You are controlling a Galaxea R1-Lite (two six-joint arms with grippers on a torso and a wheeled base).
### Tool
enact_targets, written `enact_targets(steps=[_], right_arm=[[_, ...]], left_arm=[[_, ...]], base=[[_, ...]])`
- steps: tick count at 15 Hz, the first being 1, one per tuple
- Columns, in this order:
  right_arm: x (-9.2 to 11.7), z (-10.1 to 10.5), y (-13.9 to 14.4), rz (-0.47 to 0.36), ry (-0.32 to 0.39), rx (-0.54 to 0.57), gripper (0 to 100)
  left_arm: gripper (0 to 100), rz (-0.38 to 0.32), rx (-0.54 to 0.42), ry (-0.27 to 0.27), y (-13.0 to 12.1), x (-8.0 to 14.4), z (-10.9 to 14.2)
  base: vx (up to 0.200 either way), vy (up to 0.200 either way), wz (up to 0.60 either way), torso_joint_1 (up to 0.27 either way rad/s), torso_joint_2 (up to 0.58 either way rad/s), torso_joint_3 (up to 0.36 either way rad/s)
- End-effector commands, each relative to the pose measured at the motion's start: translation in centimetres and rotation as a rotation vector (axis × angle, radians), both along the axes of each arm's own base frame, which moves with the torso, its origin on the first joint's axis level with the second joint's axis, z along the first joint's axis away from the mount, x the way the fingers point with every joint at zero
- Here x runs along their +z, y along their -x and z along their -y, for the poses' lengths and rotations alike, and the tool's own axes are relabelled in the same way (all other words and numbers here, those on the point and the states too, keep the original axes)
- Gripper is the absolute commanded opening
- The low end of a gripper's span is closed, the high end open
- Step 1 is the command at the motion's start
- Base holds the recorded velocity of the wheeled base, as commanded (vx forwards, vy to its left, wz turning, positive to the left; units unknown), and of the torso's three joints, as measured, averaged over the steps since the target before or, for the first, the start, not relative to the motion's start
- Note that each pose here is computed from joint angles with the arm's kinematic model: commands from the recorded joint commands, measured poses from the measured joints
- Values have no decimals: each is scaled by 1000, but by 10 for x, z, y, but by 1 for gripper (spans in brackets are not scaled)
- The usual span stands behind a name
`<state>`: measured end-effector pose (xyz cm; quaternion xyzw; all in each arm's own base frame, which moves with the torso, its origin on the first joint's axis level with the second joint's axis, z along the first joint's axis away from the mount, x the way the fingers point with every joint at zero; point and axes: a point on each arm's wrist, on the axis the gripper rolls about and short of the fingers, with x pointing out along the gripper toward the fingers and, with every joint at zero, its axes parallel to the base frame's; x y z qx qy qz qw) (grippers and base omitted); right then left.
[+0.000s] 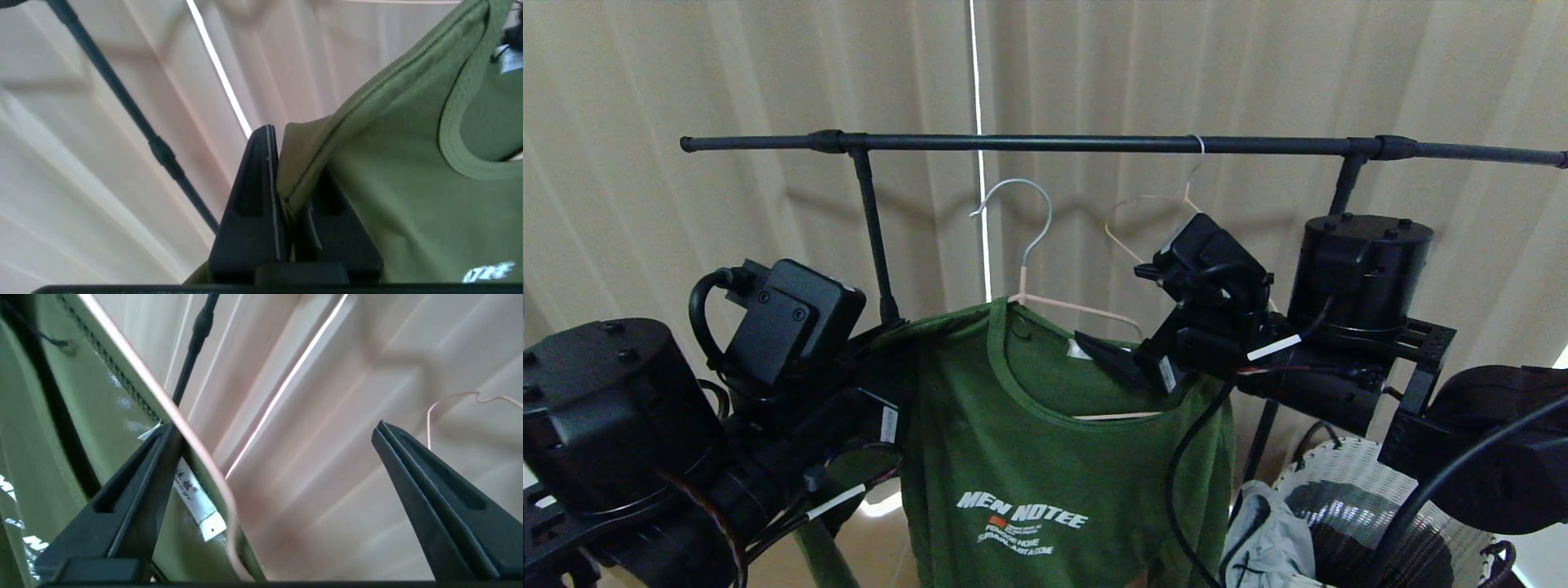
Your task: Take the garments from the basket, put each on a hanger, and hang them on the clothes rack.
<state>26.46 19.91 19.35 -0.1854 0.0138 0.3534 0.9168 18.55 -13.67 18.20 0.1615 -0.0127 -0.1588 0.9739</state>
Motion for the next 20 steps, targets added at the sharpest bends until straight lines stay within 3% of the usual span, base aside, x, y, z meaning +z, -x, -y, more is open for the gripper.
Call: enact_targets(steps=[1,5,6,17,18,20], right_arm=[[0,0,0,0,-1,1,100],[1,1,1,4,-3,1,100],[1,1,2,4,-3,1,0],[5,3,4,15,-12,1,0],[6,4,5,18,-13,1,0],[9,7,8,24,-18,-2,0]], left_arm=[[0,4,-5,3,1,1,0],[0,6,-8,5,2,2,1],[0,8,-6,5,2,2,0],[0,-2,-12,8,7,0,-4],[100,-5,-14,15,8,-1,-5],[100,3,-21,64,13,5,-8]], base=[[0,0,0,0,0,0],[0,0,0,0,0,0],[0,0,0,0,0,0],[0,0,0,0,0,0],[0,0,0,0,0,0],[0,0,0,0,0,0]])
